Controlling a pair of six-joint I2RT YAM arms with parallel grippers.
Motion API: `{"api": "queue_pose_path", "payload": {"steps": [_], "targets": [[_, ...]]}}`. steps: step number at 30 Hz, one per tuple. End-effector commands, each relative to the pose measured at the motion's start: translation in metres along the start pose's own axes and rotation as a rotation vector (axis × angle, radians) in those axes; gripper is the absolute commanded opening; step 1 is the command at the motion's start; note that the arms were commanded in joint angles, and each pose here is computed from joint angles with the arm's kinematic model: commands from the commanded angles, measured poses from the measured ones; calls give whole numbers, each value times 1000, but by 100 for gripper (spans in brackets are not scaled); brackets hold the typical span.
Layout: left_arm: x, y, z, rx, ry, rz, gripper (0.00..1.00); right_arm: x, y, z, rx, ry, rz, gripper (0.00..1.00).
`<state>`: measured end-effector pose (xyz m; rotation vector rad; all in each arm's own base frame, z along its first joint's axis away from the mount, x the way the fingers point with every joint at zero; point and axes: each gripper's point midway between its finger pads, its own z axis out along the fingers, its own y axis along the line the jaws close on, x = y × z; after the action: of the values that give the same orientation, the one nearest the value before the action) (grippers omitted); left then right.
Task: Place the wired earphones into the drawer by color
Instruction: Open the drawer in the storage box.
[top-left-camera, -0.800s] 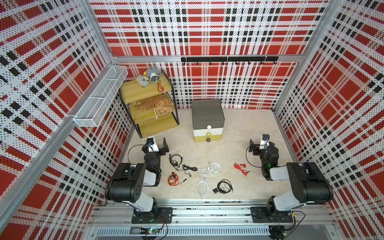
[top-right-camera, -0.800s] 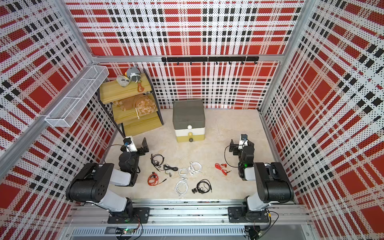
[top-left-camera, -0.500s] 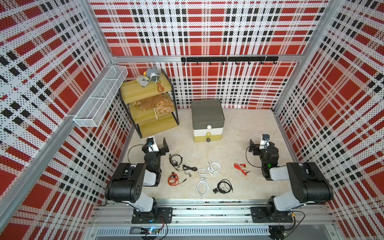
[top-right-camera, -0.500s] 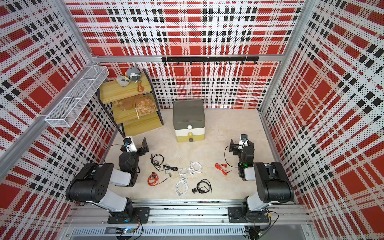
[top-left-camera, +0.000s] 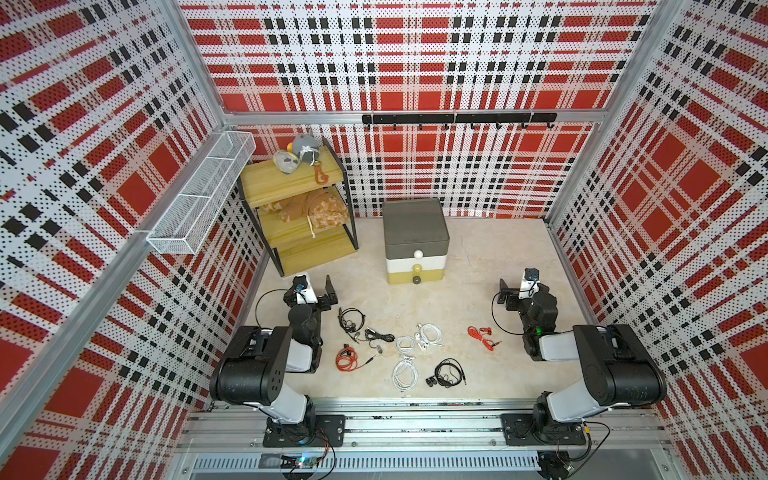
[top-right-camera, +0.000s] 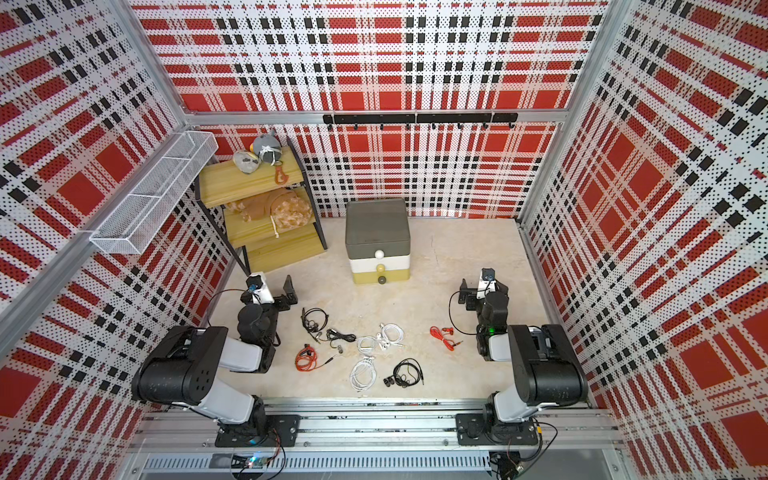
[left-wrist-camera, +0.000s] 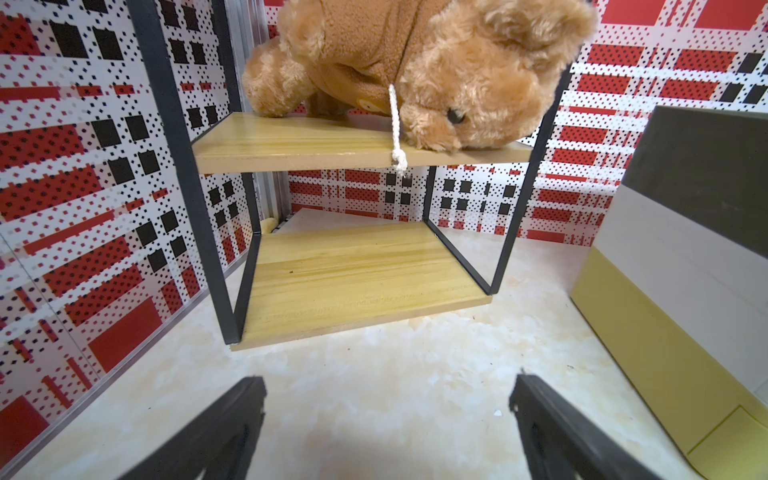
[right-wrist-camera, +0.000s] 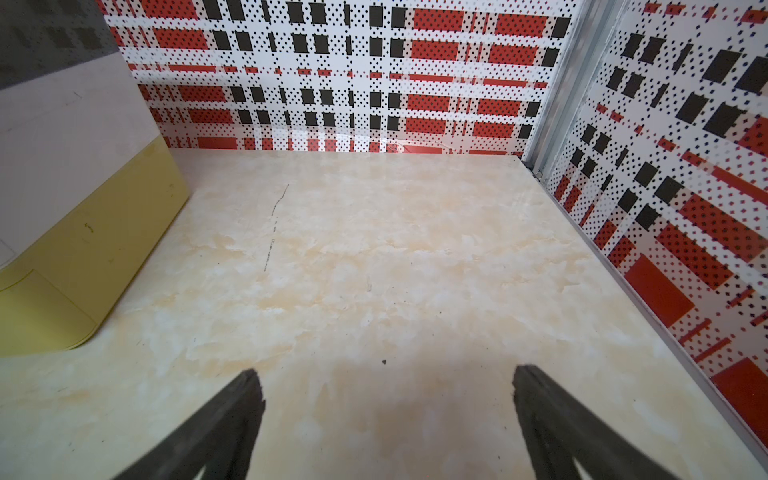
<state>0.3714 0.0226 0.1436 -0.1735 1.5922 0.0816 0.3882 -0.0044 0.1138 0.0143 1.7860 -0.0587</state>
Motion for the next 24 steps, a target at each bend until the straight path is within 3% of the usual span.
{"api": "queue_pose_path", "payload": {"steps": [1, 17, 21, 24], "targets": [[-10, 1, 4, -9, -35, 7, 99, -10, 1, 4, 0, -31, 8, 100], [-10, 2, 4, 4, -35, -2, 99, -15, 2, 3, -2, -46, 8, 100], [-23, 4, 1, -69, -57, 10, 99, -29, -7, 14, 50, 120, 46, 100], [-35, -3, 0, -118, -41, 45, 99, -34, -2, 16, 25, 166, 66, 100]]}}
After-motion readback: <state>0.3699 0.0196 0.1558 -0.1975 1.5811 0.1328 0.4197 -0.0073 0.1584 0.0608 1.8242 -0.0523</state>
